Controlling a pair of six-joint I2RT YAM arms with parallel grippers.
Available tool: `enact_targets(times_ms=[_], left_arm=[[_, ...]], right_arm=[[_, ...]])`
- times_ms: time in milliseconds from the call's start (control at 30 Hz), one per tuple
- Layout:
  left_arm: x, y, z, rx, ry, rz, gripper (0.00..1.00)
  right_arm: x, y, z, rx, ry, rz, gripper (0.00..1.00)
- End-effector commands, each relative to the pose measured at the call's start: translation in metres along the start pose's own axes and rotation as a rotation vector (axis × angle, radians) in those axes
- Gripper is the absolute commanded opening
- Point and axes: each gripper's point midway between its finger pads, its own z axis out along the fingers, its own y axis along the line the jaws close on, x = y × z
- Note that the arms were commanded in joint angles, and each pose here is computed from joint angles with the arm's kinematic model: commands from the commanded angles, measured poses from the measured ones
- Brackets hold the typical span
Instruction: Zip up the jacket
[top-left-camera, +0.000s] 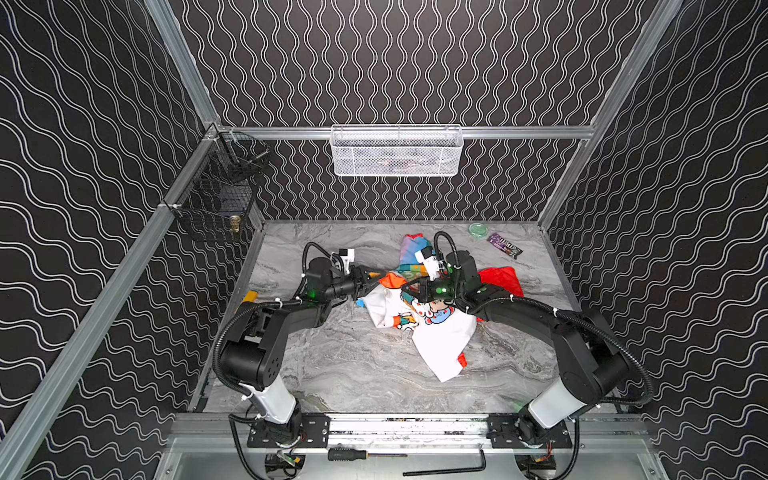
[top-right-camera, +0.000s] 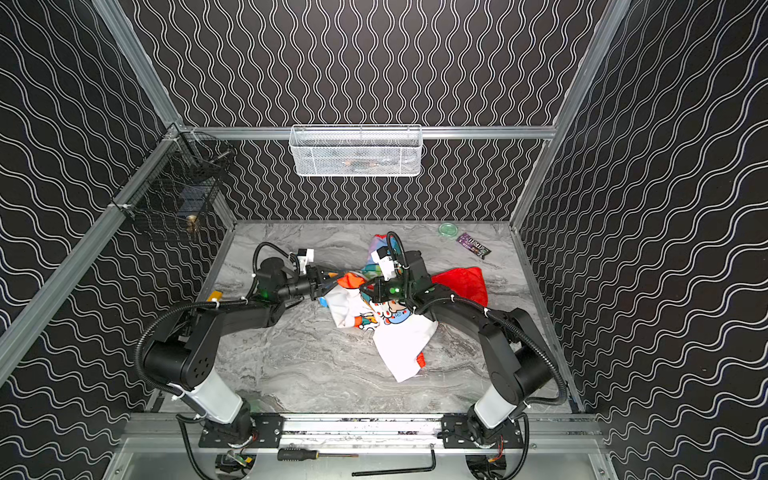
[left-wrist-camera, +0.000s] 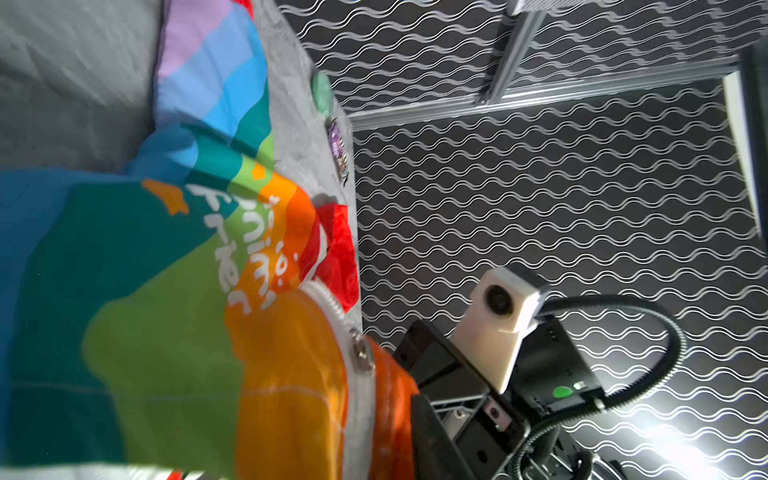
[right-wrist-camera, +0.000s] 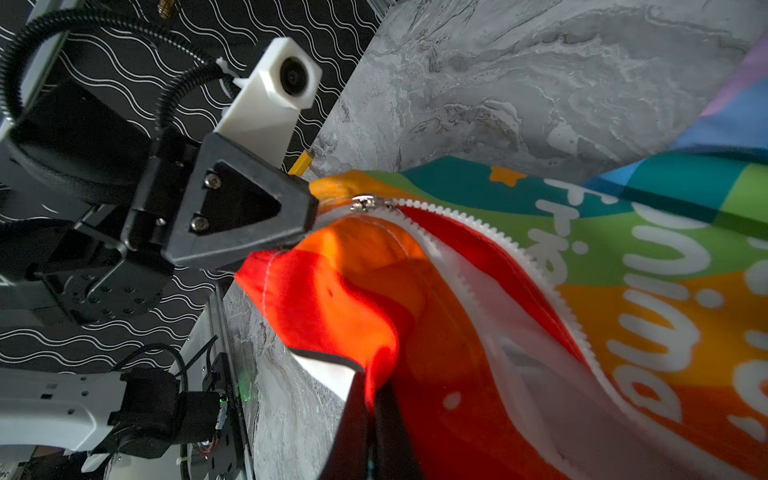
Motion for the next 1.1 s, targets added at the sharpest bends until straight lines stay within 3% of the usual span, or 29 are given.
enact_targets(times_ms=[0,333,433,500,600,667,700,800,900,967,1067], left_arm=[[-0.009,-0.020,-0.003,0.055,-0.053,0.028,0.27],[-0.006,-0.016,-0.010,0.034,-0.065,0.025,0.11],[-0.008,-0.015,-0.012,0.017,-0.071,0.037,0.00],[-0.007,-0.013,-0.013,-0.011,-0.053,0.053,0.00],[-0.001,-0.002,-0.017,-0.101,-0.003,0.097,0.00],[0.009,0.010,-0.022,-0.200,0.057,0.134,0.00],[0.015,0.015,-0.026,-0.246,0.085,0.156,0.00],[0.028,0.023,-0.038,-0.326,0.143,0.200,0.00],[0.038,0.028,-0.043,-0.339,0.176,0.213,0.00],[0.041,0.030,-0.043,-0.329,0.184,0.212,0.00],[0.042,0.033,-0.043,-0.328,0.187,0.212,0.00]], right_arm=[[-0.006,0.002,0.000,-0.007,-0.031,-0.010,0.00],[-0.007,-0.001,0.003,-0.002,-0.036,0.002,0.00],[-0.004,-0.001,0.002,-0.002,-0.030,0.005,0.00],[-0.006,-0.004,0.000,0.015,-0.035,0.016,0.02],[-0.016,-0.022,-0.016,0.122,-0.075,0.058,0.47],[-0.025,-0.043,-0.033,0.227,-0.112,0.106,0.63],[-0.029,-0.057,-0.045,0.287,-0.131,0.143,0.67],[-0.032,-0.116,-0.085,0.449,-0.177,0.329,0.67],[-0.019,-0.163,-0.110,0.502,-0.178,0.507,0.54],[-0.013,-0.179,-0.112,0.483,-0.170,0.561,0.48],[-0.010,-0.189,-0.104,0.477,-0.148,0.582,0.48]])
